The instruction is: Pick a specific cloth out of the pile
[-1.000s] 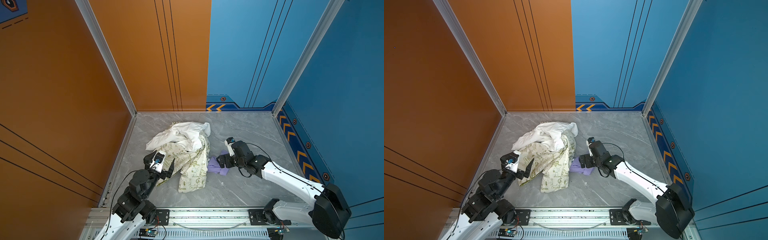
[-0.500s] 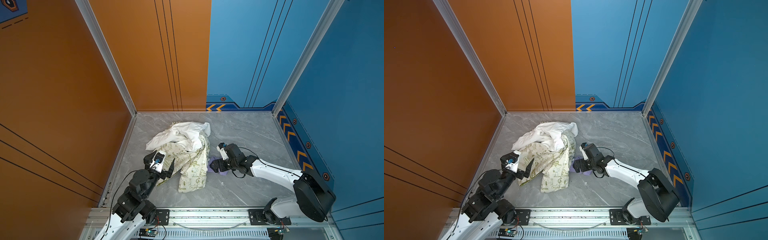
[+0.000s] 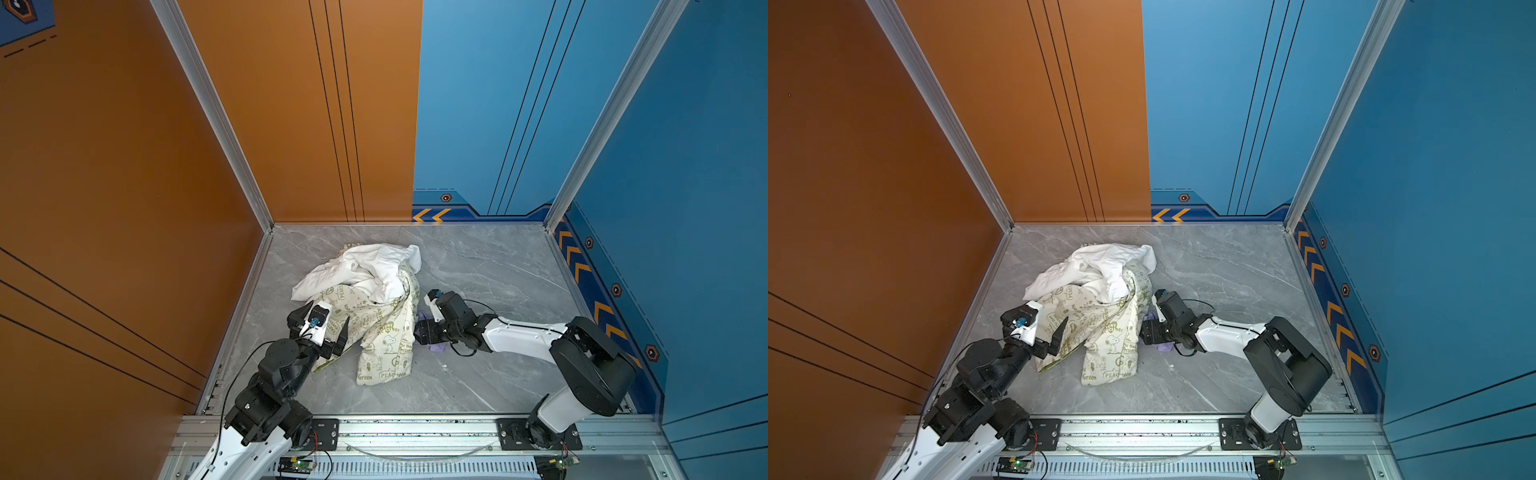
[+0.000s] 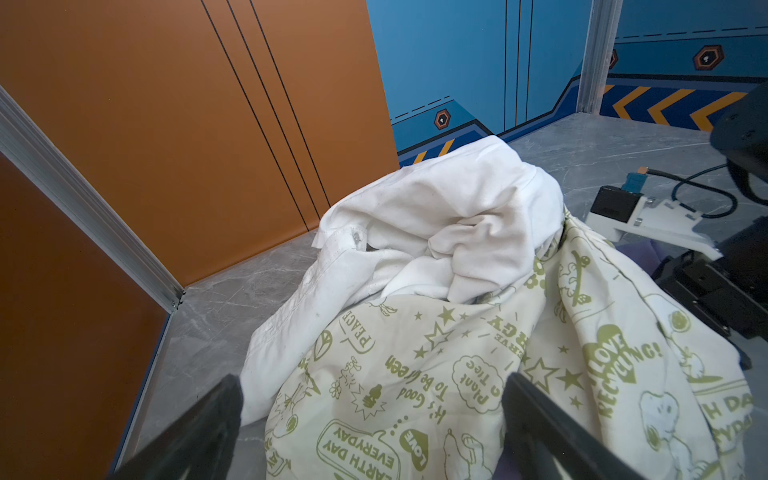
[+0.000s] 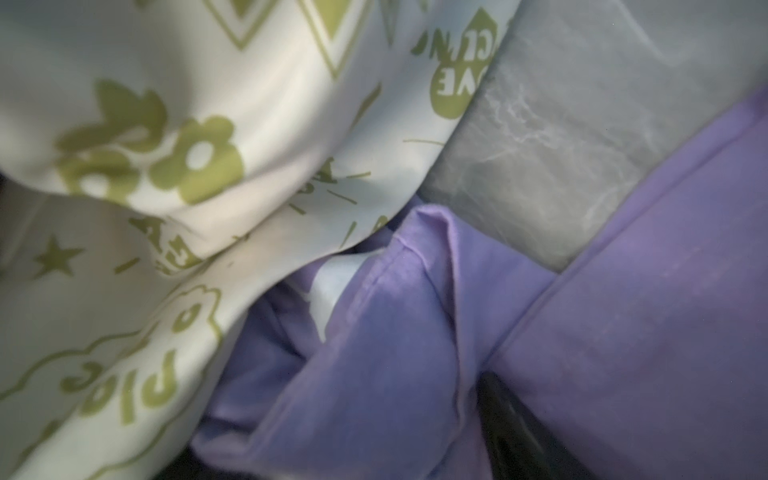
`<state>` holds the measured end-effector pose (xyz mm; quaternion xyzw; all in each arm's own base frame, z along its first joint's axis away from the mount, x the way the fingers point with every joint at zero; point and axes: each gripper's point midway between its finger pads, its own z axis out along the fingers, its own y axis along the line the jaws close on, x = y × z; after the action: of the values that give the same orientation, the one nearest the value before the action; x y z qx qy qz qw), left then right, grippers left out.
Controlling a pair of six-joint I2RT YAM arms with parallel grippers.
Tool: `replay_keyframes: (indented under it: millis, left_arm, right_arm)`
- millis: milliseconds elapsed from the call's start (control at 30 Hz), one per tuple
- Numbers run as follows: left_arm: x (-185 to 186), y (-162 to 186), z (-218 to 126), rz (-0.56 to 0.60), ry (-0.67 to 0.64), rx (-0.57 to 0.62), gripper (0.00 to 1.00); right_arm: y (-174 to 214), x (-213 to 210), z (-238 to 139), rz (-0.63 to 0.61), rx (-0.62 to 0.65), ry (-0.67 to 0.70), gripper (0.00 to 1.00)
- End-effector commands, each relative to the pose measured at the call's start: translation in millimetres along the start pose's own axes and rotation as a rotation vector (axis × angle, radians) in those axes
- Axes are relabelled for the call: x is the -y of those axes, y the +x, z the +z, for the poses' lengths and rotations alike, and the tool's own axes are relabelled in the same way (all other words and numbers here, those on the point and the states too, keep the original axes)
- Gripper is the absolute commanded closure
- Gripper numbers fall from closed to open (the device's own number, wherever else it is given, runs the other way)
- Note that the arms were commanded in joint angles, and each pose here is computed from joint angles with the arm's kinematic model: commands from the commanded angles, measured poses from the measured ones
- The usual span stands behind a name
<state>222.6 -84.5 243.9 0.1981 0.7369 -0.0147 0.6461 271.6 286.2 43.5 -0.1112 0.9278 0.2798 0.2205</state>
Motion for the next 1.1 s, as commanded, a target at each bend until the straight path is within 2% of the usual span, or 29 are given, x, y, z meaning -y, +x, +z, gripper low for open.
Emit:
replay_keyframes:
  millis: [0,200,267,400,600,800,933,1067]
  left_arm:
    - [0.6,-0.8,-0.3,0.010,-0.002,0.019,0.02]
    - [-0.1,-1.9,-1.1,0.011,-0.005,0.023,0.02]
    - [-0.4,-2.1,-1.4,0.011,-0.006,0.023,0.02]
    - [-0.5,-1.9,-2.0,0.011,-0.007,0.024,0.02]
    - [-2.1,-2.9,-3.4,0.010,-0.014,0.031,0.02]
    - [-3.1,-4.0,-4.3,0.012,-0.018,0.036,0.02]
    - [-4.4,-5.0,-5.5,0.010,-0.024,0.042,0.02]
    - [-5.5,-6.0,-6.7,0.009,-0.029,0.048,0.02]
  right_arm:
    - [-1.9,-6.0,12.8,0.060,0.024,-0.041,0.38]
    - [-30.1,-18.0,14.8,0.091,0.134,-0.087,0.65]
    - [-46.7,-27.2,11.2,0.086,0.186,-0.118,0.82]
    - [-86.5,-50.5,-2.5,0.060,0.296,-0.171,1.00]
    - [-148.6,-98.3,-34.9,-0.018,0.462,-0.257,1.00]
    - [-207.7,-170.4,-74.5,-0.111,0.596,-0.412,1.00]
    - [-225.1,-213.6,-94.4,-0.217,0.622,-0.456,1.00]
    - [-220.9,-233.6,-104.3,-0.329,0.621,-0.428,1.00]
